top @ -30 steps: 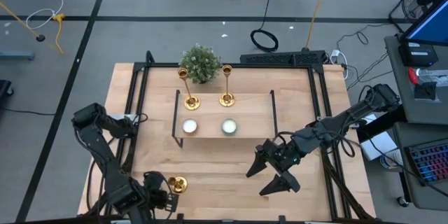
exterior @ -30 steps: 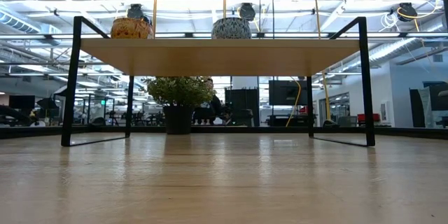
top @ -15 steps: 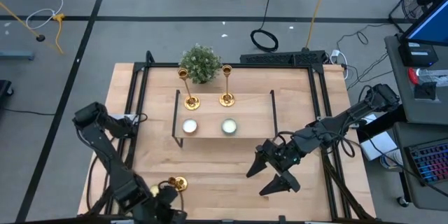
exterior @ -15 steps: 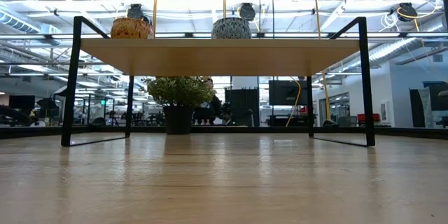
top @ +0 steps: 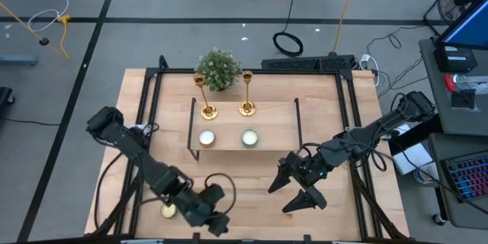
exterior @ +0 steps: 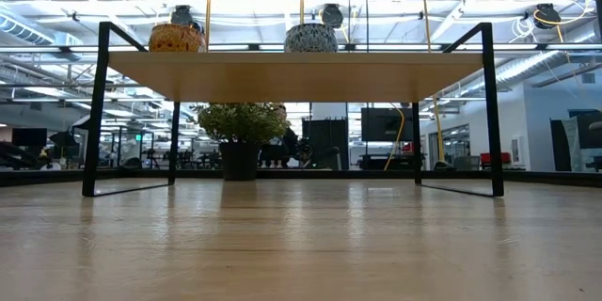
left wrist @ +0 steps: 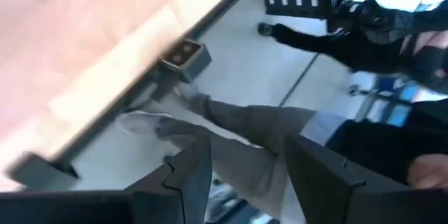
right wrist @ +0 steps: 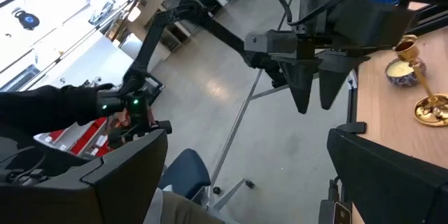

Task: Stock candles and holders on shelf
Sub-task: Align the gold candle holder with the other gold candle holders on the shelf

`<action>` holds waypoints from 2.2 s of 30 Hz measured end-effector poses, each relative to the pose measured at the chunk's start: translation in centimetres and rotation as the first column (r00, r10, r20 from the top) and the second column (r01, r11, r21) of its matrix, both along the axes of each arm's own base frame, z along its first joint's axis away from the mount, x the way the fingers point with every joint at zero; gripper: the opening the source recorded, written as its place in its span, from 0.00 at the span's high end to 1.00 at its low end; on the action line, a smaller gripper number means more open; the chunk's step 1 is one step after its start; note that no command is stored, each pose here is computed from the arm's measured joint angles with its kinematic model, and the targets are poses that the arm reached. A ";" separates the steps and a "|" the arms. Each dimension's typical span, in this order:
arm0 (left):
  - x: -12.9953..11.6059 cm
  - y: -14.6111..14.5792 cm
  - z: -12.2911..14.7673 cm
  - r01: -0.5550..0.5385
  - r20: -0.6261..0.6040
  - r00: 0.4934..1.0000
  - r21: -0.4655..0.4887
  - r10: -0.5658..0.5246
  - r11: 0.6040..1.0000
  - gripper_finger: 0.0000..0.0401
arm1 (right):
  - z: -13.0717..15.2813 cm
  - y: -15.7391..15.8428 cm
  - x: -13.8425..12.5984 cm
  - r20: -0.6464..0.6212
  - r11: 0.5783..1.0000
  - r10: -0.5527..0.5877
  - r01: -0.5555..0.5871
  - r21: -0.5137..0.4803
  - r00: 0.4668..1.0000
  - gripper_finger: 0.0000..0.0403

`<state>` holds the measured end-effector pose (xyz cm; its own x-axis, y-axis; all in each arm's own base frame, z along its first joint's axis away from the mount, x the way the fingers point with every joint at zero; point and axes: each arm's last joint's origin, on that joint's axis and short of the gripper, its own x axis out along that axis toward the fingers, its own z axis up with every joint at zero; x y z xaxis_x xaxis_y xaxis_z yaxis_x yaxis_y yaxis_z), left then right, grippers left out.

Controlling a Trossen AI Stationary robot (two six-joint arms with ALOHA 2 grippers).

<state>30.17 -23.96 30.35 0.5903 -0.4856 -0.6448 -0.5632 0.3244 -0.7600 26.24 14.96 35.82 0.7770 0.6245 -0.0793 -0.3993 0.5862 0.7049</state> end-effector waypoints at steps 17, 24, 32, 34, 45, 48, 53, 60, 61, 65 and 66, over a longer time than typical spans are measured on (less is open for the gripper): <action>-4.1 5.9 3.5 0.368 -0.565 0.806 0.241 -0.178 0.898 0.55 | 0.0 -0.4 0.2 0.002 0.995 -0.103 0.103 -0.009 0.995 0.03; -4.4 5.9 3.5 0.351 -0.598 0.786 0.223 -0.157 0.909 0.45 | -0.1 -0.4 0.2 -0.001 0.994 -0.107 0.107 -0.012 0.994 0.03; -4.2 6.0 3.5 0.218 -0.592 0.806 0.282 -0.010 0.934 0.16 | -0.1 -0.4 0.2 -0.002 0.994 -0.105 0.105 -0.009 0.994 0.03; -4.4 5.8 3.5 0.174 -0.587 0.808 0.304 0.041 0.937 0.11 | -0.1 -0.3 0.2 -0.002 0.994 -0.105 0.105 -0.009 0.995 0.03; -4.4 3.4 2.3 0.049 -0.581 0.799 0.325 0.158 0.944 0.14 | -0.1 -0.3 0.2 -0.005 0.995 -0.096 0.096 -0.005 0.995 0.03; -4.0 2.8 1.7 0.045 -0.585 0.794 0.327 0.165 0.944 0.17 | 0.0 -0.3 0.2 -0.004 0.995 -0.096 0.096 -0.005 0.995 0.03; -3.4 2.3 0.6 0.053 -0.598 0.783 0.337 0.170 0.940 0.20 | 0.0 -0.3 0.2 -0.006 0.995 -0.096 0.096 0.003 0.995 0.03; -3.5 2.7 0.5 0.051 -0.605 0.770 0.376 0.203 0.925 0.20 | 0.0 -0.3 0.2 -0.012 0.995 -0.097 0.097 0.013 0.995 0.03; -3.6 2.7 0.5 0.052 -0.607 0.768 0.377 0.204 0.925 0.20 | 0.0 -0.2 0.2 -0.011 0.995 -0.096 0.096 0.014 0.995 0.03; -3.6 2.5 0.5 0.055 -0.604 0.772 0.374 0.198 0.926 0.20 | 0.0 -0.2 0.2 -0.013 0.995 -0.095 0.096 0.016 0.995 0.03; -3.6 2.5 0.5 0.056 -0.604 0.772 0.374 0.197 0.926 0.20 | 0.0 -0.2 0.2 -0.013 0.995 -0.095 0.095 0.016 0.995 0.03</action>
